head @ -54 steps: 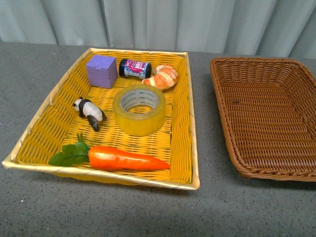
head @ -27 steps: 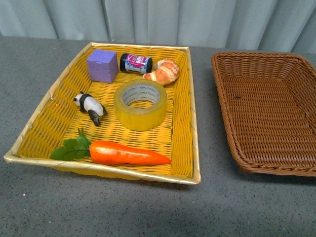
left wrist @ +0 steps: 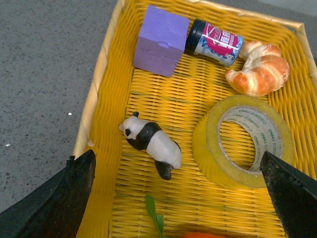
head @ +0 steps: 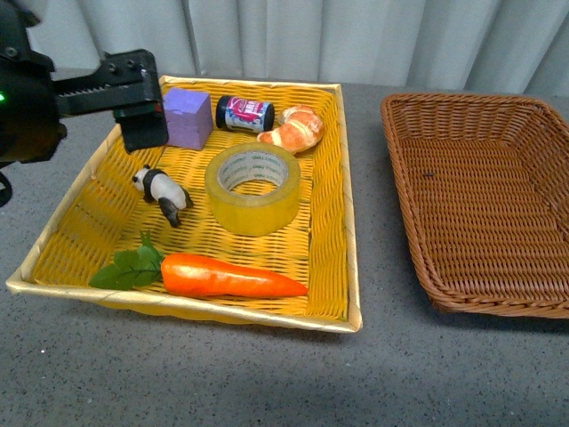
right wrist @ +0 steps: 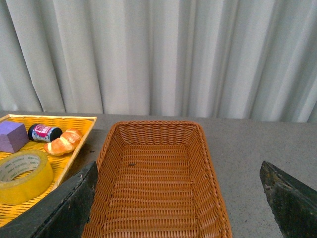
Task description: Move tape to another basket
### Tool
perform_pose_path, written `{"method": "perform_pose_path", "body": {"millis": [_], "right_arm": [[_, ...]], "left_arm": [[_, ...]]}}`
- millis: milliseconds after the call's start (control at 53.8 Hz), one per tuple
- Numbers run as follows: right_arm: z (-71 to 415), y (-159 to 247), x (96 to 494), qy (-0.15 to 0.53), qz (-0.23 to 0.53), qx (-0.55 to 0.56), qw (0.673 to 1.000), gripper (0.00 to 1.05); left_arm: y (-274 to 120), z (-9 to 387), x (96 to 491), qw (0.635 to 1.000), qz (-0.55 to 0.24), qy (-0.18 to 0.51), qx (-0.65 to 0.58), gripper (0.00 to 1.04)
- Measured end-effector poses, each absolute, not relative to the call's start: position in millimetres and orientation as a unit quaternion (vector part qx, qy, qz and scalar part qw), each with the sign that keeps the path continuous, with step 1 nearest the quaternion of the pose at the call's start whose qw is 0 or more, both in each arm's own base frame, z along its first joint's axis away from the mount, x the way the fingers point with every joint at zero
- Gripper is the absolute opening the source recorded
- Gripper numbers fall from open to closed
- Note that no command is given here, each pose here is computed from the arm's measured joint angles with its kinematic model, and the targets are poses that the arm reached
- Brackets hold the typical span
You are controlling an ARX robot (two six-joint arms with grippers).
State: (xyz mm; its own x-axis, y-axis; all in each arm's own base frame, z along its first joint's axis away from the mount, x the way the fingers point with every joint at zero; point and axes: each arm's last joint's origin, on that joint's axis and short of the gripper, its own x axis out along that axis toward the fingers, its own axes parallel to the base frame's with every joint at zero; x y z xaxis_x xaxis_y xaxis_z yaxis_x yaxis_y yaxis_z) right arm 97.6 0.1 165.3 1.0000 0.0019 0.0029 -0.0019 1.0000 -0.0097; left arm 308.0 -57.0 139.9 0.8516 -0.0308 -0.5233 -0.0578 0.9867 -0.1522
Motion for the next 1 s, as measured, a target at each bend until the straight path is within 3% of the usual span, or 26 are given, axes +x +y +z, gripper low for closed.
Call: {"method": "perform_pose_path", "body": {"millis": [205, 1004], "right_arm": [[165, 0, 98, -0.001, 0.001, -0.005, 1.000, 0.96], [165, 0, 98, -0.001, 0.001, -0.005, 1.000, 0.96]], "left_arm": [[-82, 124, 338, 0.942, -0.034, 0.332, -0.038, 0.98], [-112, 106, 390, 0.915, -0.115, 0.380, 0.073, 0.98]]}}
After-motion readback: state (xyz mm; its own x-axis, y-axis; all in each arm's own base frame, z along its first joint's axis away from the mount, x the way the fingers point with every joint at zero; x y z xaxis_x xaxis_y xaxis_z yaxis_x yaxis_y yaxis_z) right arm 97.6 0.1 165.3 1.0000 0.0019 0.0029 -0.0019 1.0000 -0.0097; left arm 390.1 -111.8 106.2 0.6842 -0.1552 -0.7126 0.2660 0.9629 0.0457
